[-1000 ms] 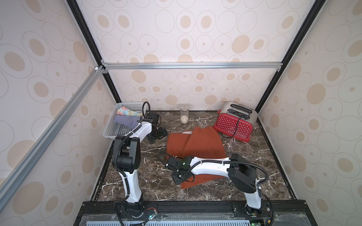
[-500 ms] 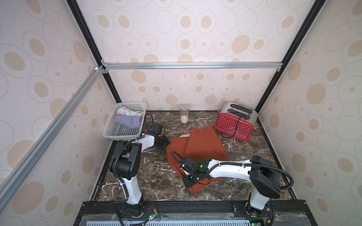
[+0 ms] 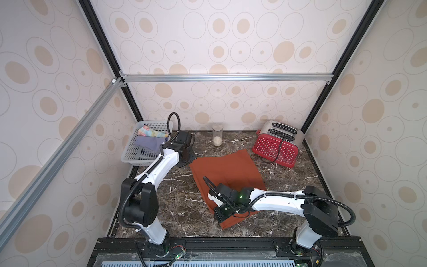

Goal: Roll up the skirts
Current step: Fold the skirt at the center of the board.

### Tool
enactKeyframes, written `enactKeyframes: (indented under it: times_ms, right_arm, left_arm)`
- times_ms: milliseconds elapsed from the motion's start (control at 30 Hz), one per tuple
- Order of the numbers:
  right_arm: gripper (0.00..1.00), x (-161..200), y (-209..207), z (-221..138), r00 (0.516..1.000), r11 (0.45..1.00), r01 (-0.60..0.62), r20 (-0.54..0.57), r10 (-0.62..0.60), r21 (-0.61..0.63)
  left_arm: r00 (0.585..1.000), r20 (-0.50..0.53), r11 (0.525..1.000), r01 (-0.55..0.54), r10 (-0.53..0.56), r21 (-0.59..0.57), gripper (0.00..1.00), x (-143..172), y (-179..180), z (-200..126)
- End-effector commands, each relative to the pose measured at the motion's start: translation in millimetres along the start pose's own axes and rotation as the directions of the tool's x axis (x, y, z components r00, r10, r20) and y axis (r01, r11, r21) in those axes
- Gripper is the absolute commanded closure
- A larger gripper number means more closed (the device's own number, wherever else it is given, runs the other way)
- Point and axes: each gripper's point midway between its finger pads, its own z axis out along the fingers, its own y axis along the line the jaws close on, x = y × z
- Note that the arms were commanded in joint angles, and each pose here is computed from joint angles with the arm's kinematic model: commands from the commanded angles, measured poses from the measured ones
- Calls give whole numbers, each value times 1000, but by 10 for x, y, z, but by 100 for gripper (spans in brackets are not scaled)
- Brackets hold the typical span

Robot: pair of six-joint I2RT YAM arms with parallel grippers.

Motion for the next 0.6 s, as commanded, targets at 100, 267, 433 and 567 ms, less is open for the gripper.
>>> enactKeyframes:
  times_ms: [100,267,433,567]
  right_arm:
    - [100,80,156,-46,1000,998,1,-30,-3,-67]
    - [100,-42,68,-352,996,992,-72,42,76,-105]
    - [100,-122,-294,-641,963,963,-230,111,246,-141]
    - [100,-91,-711,-829,910,919,-374,141,389,-124]
  left_arm:
    - [995,-19,986,-95,94,-135,100,30,289,-128]
    - [997,28,998,-64,65,-23,100,-259,-94,-285]
    - [994,106,974,-19,-5,224,100,-558,-860,-396]
    - [992,122,929,-33,-13,369,100,-709,-1564,-372]
